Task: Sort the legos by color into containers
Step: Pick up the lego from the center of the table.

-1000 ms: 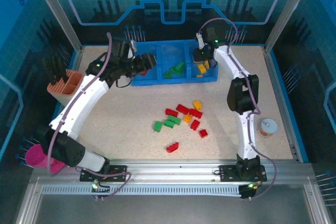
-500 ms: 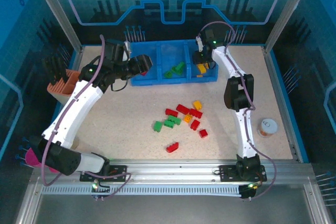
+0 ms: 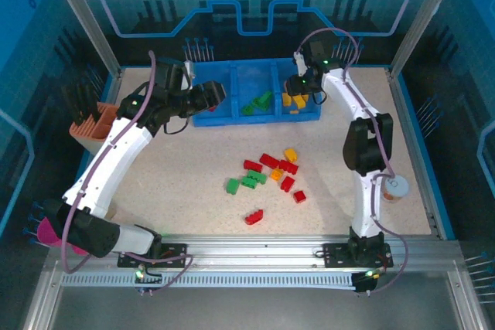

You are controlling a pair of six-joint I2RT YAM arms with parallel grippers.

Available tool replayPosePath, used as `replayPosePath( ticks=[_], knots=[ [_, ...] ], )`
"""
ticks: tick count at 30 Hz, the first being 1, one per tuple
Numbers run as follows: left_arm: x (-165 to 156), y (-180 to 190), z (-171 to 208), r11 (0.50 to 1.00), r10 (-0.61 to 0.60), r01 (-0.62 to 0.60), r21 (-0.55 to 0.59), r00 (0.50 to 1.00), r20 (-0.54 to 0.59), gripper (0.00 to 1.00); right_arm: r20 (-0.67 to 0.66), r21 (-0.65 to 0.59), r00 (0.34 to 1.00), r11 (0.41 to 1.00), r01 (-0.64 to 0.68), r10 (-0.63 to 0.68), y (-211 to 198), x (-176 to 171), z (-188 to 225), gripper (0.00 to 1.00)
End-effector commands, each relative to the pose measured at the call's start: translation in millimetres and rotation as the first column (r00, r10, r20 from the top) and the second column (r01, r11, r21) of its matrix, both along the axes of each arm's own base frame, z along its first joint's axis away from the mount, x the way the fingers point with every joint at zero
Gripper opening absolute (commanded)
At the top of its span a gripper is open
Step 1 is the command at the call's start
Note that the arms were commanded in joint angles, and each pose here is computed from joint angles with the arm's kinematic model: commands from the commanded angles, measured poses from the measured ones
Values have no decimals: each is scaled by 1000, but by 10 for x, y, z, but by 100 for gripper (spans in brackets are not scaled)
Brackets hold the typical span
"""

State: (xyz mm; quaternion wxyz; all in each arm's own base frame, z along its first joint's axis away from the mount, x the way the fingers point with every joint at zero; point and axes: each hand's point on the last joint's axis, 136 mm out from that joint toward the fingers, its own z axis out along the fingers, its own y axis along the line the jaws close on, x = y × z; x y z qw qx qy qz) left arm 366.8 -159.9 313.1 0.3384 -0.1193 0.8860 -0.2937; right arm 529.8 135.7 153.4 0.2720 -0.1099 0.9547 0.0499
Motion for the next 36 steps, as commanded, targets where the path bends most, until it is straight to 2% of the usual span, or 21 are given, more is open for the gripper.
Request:
replayPosePath(
  ticks=[1,4,10,16,22,28,36],
  knots=[
    [38,-52,21,999,-36,36,-27,999,32,76,-1,4,999,999,-39,39,155,-352,155,58],
    [20,-62,11,998,-43,44,-34,998,37,76,-15,8,997,997,-79,79,243,-725,149,60],
    [-4,-82,-9,997,-67,67,-28,997,33,76,-149,-5,982,993,-119,117,376,-1512,-105,64],
    [-5,-121,-63,995,-89,90,-37,996,24,77,-254,10,952,984,-175,172,477,-2028,-479,69],
    [-9,-144,-112,994,-99,99,-44,995,10,77,-290,-37,947,987,-156,139,409,-2117,-698,69],
    [-32,-137,-127,994,-99,99,-43,995,4,78,-333,-83,934,983,-165,129,372,-2079,-981,69],
    [-77,-101,-161,995,-92,92,-29,996,-7,79,-349,-104,932,984,-147,102,314,-1954,-1123,67]
  ],
)
